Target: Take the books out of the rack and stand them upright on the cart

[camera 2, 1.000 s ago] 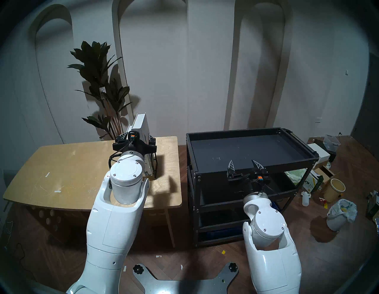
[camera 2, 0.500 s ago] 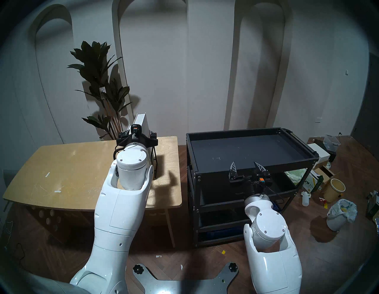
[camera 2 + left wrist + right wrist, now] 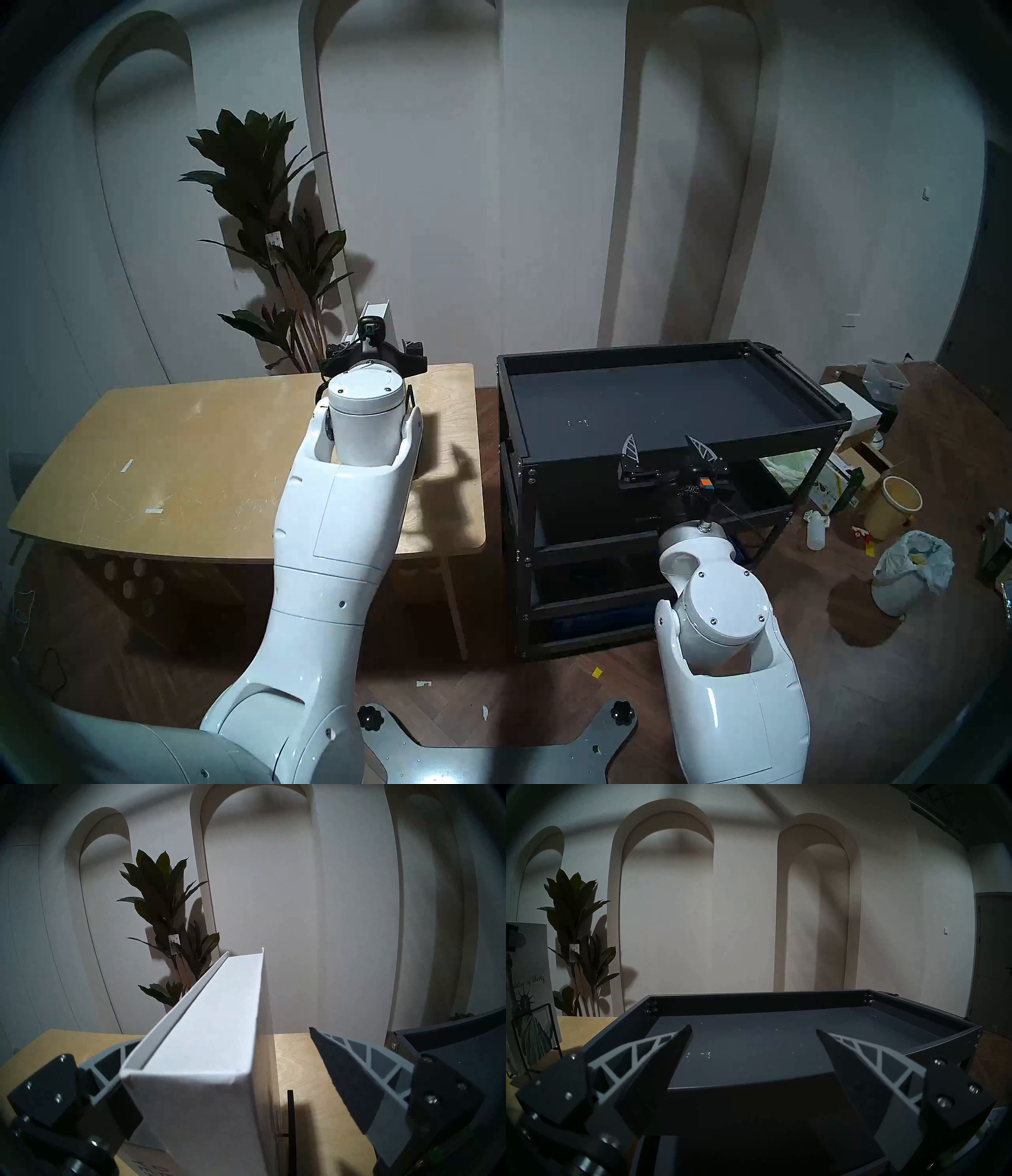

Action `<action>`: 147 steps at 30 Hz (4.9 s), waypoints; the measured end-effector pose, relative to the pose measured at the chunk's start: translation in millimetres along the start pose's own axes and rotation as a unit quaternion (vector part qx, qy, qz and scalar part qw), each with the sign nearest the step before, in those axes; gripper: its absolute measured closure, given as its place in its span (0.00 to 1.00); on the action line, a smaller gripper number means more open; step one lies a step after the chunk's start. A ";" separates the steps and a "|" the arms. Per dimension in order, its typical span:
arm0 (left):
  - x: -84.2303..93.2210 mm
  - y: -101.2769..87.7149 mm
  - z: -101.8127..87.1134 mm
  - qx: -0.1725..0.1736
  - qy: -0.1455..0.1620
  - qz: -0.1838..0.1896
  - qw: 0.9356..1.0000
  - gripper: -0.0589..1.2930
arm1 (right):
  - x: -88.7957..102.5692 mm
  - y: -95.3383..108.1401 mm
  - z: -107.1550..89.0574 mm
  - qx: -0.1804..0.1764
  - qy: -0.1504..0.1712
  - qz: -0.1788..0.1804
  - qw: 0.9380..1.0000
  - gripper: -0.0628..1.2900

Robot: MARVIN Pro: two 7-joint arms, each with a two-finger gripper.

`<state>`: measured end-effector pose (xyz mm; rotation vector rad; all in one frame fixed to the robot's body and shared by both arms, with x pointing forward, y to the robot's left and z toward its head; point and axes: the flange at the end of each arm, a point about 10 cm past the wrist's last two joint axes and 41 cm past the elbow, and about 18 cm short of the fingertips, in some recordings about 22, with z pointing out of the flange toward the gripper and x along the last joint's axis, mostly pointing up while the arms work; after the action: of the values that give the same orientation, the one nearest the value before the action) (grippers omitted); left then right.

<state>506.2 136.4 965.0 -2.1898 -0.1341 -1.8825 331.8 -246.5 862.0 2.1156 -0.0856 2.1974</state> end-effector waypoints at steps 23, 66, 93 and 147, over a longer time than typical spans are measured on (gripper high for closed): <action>17.1 -0.1 14.2 0.006 -0.003 -0.026 1.000 0.53 | 0.8 -4.8 1.9 0.005 0.002 -0.002 1.000 0.05; 166.8 101.1 -84.3 -0.139 0.138 0.014 0.981 0.54 | 27.8 -65.0 13.9 0.098 0.062 -0.033 0.993 0.05; 153.3 192.5 -45.2 -0.180 0.054 0.052 0.981 0.54 | 37.8 -108.0 45.0 0.074 0.100 0.040 0.991 0.05; 146.5 239.2 -42.7 -0.150 0.034 0.066 0.986 0.54 | 54.8 -184.6 152.1 0.011 0.147 0.177 0.973 0.05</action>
<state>544.0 -118.4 1083.9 -2.2501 0.3192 -2.0080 500.1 -77.2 918.6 1.8774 -0.4515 2.6954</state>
